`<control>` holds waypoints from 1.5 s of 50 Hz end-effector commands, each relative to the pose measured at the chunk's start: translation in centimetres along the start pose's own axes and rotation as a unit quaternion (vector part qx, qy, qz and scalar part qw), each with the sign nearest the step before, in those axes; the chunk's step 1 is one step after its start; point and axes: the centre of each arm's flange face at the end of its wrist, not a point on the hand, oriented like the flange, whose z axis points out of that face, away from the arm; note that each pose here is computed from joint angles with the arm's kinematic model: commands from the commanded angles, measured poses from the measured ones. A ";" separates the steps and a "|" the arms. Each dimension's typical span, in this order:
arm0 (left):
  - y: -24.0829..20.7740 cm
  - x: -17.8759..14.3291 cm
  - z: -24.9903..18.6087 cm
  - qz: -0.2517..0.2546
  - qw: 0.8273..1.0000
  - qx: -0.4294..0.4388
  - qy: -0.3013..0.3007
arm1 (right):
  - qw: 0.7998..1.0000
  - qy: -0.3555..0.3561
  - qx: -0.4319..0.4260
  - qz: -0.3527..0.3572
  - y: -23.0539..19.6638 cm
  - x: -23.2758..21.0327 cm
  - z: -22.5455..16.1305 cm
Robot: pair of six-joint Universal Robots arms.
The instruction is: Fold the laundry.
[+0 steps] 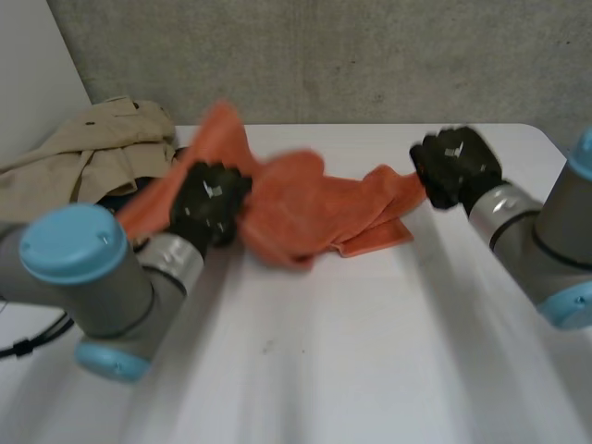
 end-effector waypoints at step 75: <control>-11.4 -5.8 -4.5 -0.081 0.994 0.065 0.009 | 0.951 -0.094 -0.128 0.264 2.5 -8.1 0.3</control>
